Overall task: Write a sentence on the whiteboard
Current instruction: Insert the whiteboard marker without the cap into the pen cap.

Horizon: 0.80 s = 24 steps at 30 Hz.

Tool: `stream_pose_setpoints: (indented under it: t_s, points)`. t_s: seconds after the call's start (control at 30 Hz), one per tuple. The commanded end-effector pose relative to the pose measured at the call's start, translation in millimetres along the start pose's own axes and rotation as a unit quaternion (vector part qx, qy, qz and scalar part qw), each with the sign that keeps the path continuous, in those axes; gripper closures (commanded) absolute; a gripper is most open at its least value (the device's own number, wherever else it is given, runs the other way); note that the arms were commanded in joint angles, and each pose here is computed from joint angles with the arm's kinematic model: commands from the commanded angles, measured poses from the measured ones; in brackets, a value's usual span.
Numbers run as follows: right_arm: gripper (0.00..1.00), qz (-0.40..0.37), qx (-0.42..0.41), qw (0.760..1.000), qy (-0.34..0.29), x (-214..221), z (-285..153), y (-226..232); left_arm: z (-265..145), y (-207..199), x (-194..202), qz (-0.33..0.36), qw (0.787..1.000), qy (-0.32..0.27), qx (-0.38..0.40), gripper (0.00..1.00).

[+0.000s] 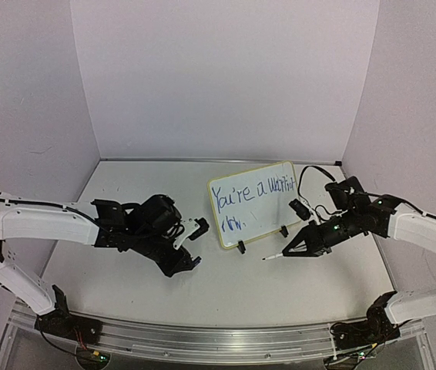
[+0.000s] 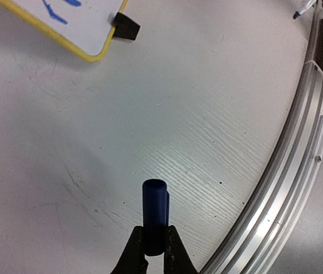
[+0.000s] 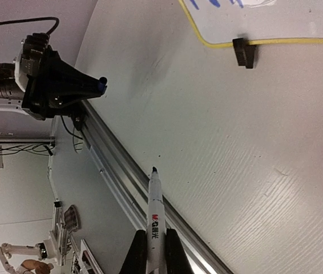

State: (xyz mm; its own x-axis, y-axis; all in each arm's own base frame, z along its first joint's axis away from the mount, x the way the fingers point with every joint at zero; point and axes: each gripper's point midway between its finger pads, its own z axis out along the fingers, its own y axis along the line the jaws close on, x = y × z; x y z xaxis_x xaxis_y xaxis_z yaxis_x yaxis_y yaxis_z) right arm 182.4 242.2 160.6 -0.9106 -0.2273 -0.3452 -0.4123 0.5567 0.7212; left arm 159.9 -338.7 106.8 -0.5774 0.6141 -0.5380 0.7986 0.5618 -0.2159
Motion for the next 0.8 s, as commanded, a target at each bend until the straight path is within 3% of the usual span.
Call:
stream_pose_setpoints:
  t_s: [0.0,0.3,0.77]
  points:
    - [1.00,-0.008,-0.109,0.993,0.041,6,-7,44,-27,-32,-23,0.100,0.994,-0.024,0.046,1.00]
    - [1.00,-0.010,-0.138,0.989,0.044,3,-10,56,-37,-59,-46,0.160,0.983,-0.028,0.088,1.00]
    - [1.00,-0.017,-0.169,0.983,0.063,3,-3,67,-25,-97,-47,0.223,0.966,-0.009,0.132,1.00]
